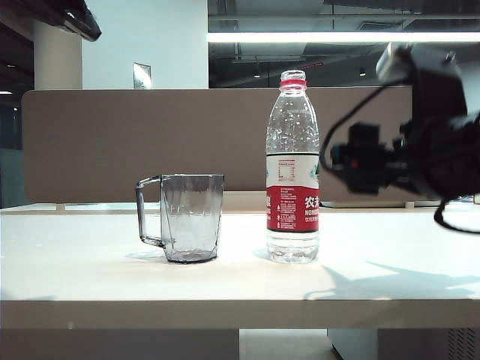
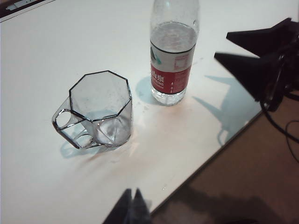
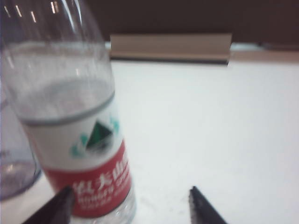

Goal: Pick up the mineral water bottle on the table and pour water into the mug until it's full.

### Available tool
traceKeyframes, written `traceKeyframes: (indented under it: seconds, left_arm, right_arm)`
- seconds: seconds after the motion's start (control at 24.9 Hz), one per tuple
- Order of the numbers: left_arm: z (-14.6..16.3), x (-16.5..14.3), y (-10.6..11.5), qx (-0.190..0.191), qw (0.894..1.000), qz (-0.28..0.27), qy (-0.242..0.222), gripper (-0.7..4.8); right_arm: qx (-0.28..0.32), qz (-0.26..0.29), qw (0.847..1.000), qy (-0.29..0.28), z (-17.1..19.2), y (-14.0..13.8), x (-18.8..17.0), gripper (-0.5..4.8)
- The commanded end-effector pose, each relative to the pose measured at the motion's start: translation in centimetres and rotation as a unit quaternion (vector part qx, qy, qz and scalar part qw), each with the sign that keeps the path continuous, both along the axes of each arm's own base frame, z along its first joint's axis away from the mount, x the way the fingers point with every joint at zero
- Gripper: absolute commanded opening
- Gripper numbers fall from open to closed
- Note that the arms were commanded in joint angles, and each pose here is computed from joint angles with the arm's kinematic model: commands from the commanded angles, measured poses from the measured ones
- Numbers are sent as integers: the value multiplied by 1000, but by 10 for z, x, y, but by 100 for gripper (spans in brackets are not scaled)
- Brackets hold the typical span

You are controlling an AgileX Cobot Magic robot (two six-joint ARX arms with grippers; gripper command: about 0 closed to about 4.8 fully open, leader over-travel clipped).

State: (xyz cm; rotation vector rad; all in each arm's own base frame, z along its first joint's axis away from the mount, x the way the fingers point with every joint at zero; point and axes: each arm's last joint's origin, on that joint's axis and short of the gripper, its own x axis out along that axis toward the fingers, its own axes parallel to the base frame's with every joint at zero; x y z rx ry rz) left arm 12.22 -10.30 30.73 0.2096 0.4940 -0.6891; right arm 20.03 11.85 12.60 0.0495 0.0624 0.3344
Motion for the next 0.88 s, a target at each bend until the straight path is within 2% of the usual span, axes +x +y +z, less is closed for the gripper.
traceKeyframes:
  seconds: [0.04, 0.16, 0.24, 0.28, 0.8, 0.88]
  left_arm:
    - [2, 0, 0, -6, 1000, -1, -6, -5]
    - [2, 0, 0, -6, 1000, -1, -6, -5]
    - [2, 0, 0, -6, 1000, -1, -6, -5]
    - [2, 0, 0, -6, 1000, -1, -6, -5]
    - [2, 0, 0, -6, 1000, -1, -6, -5]
    - [2, 0, 0, -6, 1000, -1, -6, -5]
  right_arm:
    - [4, 39, 999, -3, -2, 6, 6, 372]
    - [3, 58, 998, 1, -5, 12, 13, 395]
    - [5, 77, 997, 0, -6, 19, 21, 437]
    - [5, 80, 997, -1, -7, 20, 24, 442]
    - [21, 88, 996, -22, -9, 49, 68, 440]
    - [22, 88, 996, -24, -9, 51, 71, 426]
